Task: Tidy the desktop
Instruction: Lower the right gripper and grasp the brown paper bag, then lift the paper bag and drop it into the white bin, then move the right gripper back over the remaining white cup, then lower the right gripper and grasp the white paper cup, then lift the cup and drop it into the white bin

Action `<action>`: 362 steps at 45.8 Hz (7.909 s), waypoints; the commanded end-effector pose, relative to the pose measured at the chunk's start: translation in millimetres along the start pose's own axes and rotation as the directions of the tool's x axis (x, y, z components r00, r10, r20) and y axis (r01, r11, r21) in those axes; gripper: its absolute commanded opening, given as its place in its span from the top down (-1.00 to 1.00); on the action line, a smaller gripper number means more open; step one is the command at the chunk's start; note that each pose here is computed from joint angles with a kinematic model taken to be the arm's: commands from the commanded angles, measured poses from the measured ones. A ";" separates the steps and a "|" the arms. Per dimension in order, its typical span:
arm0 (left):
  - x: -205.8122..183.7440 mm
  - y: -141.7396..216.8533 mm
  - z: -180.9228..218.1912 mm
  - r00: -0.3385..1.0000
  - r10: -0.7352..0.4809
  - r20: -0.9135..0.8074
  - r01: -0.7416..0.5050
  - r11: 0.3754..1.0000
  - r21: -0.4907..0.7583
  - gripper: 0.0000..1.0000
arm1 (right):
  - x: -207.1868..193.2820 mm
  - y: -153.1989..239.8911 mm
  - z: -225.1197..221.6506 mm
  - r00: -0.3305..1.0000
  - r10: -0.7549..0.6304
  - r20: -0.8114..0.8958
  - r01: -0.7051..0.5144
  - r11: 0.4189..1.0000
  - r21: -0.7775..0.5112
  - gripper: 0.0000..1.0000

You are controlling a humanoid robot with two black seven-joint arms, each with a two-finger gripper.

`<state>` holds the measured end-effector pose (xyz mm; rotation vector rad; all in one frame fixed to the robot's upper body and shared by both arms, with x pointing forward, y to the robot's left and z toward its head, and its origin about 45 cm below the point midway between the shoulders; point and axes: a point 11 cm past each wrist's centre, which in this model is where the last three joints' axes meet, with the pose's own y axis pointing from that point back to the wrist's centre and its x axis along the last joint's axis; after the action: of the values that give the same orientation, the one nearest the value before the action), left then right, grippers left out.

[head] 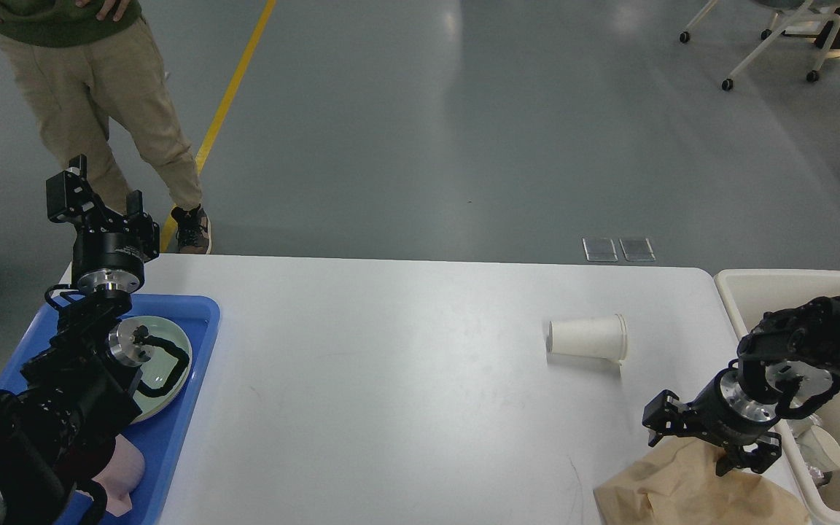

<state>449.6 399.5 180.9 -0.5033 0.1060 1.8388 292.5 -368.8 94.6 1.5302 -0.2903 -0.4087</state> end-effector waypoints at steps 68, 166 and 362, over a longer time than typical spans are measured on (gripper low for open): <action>0.0 0.0 0.0 1.000 0.000 0.000 0.000 1.000 -0.001 -0.93 | 145.2 284.7 43.1 0.758 0.571 0.314 -0.642 0.738 0.208 1.00; 0.1 0.0 -0.1 1.000 0.000 0.000 0.000 1.000 0.001 -0.93 | 16.7 345.1 -177.5 0.846 0.324 -0.423 -0.293 0.946 0.139 -1.00; 0.0 0.0 -0.1 1.000 0.000 0.000 0.000 1.000 0.001 -0.92 | 114.4 28.8 193.2 0.496 0.771 0.400 -0.709 0.625 -0.326 -1.00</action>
<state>449.6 399.7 180.7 -0.5030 0.1070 1.8396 316.7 -593.1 124.4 1.0054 -1.2961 -0.1050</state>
